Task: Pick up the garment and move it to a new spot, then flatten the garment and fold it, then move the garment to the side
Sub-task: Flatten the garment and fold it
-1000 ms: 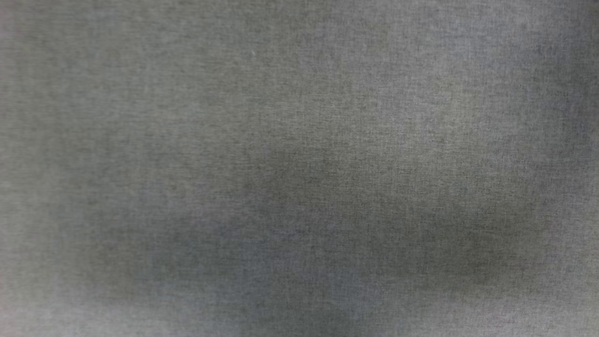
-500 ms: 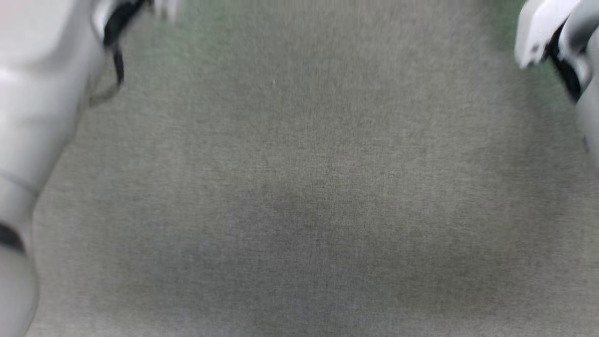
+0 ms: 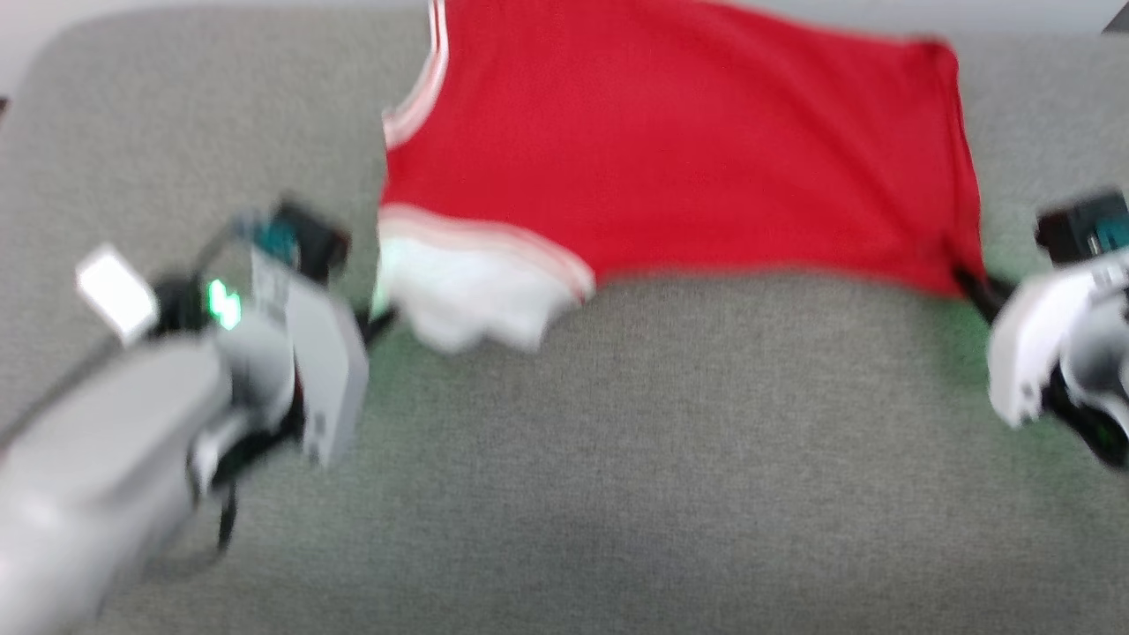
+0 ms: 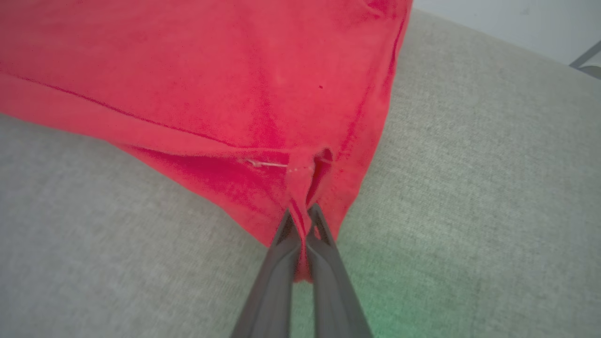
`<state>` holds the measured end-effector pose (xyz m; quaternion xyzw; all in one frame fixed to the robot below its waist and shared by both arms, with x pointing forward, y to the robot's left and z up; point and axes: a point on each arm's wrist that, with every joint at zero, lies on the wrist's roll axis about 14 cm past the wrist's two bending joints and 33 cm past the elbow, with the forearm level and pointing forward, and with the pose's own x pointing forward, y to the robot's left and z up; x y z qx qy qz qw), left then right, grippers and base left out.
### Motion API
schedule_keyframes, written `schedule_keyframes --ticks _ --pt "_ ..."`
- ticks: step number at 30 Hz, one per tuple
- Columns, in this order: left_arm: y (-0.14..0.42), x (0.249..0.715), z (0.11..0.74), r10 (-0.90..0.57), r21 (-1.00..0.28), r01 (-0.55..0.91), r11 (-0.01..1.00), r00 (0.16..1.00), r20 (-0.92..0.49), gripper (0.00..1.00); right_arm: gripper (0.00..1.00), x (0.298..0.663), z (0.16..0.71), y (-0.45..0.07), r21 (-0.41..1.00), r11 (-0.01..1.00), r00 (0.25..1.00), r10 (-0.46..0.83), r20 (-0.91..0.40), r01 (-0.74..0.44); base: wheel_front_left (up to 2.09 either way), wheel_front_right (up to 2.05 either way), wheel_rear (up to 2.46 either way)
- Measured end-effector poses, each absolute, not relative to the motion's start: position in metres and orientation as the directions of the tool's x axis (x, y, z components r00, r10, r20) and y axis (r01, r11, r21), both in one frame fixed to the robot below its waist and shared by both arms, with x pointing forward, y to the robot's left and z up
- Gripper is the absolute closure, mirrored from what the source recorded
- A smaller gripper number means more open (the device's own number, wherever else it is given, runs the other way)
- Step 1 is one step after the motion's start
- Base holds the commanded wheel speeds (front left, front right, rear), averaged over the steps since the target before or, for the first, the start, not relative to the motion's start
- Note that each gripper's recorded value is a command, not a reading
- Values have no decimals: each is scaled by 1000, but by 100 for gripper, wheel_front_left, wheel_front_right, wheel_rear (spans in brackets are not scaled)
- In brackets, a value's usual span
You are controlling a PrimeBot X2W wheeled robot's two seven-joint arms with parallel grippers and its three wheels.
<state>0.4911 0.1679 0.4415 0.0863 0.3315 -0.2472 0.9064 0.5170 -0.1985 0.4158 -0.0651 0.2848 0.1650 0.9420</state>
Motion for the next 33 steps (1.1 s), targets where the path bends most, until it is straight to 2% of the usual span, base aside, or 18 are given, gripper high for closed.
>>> schedule_keyframes --ticks 7,11,15,23,30,33 --pt "164 389 429 -392 -125 446 886 578 -716 100 100 442 401 -210 84 933 692 318 -649 -351 0 0 0" --pt "162 342 422 -383 -190 381 905 530 -757 100 100 415 397 -211 136 929 659 342 -670 -344 0 0 0" --pt "155 306 416 -393 -254 330 909 475 -788 100 100 387 388 -206 185 917 594 373 -713 -354 0 0 0" --pt "164 282 413 -352 -247 276 929 445 -824 100 100 341 377 -201 275 899 477 417 -774 -340 0 0 0" --pt "166 279 416 -343 -244 266 932 439 -830 100 100 320 378 -196 309 892 437 435 -787 -331 0 0 0" --pt "173 290 427 -318 -211 265 941 477 -819 100 100 322 386 -194 309 890 462 440 -770 -334 0 0 0"
